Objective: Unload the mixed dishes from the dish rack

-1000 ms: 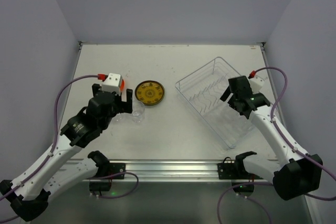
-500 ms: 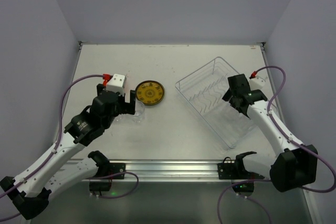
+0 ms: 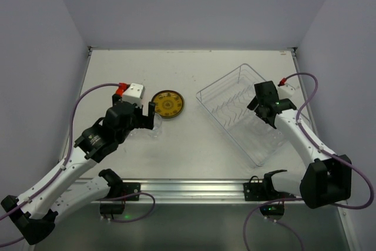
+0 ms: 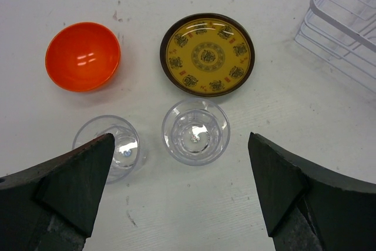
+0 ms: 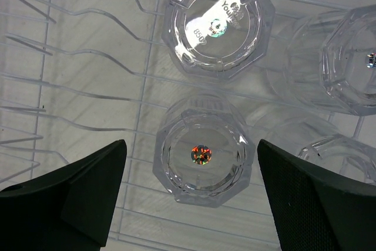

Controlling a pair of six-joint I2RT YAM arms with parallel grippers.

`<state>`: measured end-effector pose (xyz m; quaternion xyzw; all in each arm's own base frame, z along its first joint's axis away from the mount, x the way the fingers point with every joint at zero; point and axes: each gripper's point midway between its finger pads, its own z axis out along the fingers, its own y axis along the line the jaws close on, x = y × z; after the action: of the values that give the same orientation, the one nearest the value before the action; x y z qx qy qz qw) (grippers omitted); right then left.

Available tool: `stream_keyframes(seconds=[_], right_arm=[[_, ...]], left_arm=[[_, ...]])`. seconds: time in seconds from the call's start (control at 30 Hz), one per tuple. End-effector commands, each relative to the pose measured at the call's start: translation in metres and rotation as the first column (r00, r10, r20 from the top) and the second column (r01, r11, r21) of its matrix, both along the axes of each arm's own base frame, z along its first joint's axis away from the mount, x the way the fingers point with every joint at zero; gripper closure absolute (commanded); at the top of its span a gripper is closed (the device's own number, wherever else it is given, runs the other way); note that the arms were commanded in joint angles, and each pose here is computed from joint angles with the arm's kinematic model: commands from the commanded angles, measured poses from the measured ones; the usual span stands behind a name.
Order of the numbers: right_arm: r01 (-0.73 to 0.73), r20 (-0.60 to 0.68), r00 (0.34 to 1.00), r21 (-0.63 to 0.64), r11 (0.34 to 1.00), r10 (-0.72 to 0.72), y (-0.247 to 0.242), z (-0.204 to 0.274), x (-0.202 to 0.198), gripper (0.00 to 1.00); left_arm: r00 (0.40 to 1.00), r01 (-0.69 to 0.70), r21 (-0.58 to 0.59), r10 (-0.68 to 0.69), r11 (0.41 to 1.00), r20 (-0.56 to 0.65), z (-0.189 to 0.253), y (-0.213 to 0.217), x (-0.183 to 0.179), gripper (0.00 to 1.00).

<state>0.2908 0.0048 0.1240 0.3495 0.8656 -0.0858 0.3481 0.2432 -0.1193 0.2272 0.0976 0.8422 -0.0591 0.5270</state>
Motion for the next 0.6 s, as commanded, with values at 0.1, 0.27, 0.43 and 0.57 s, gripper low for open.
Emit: stream_keyframes(seconds=[0.1, 0.27, 0.43, 0.57], right_arm=[[0.071, 0.035, 0.997, 0.006, 0.997, -0.071, -0.005, -0.008, 0.003, 0.09], [0.071, 0.016, 0.997, 0.016, 0.997, -0.072, -0.003, -0.017, 0.002, 0.11], [0.069, 0.029, 0.997, 0.032, 0.997, -0.07, -0.001, -0.018, 0.003, 0.16], [0.071, 0.037, 0.997, 0.035, 0.997, -0.072, -0.001, -0.018, 0.003, 0.2]], left_arm=[[0.999, 0.029, -0.053, -0.028, 0.998, 0.021, 0.006, -0.011, 0.003, 0.0], [1.0, 0.026, -0.048, -0.025, 0.999, 0.016, 0.004, -0.01, 0.003, 0.0], [0.999, 0.032, -0.048, -0.032, 0.998, 0.011, 0.003, -0.012, 0.003, 0.0], [1.0, 0.031, -0.043, -0.031, 0.999, 0.006, 0.001, -0.012, 0.004, 0.0]])
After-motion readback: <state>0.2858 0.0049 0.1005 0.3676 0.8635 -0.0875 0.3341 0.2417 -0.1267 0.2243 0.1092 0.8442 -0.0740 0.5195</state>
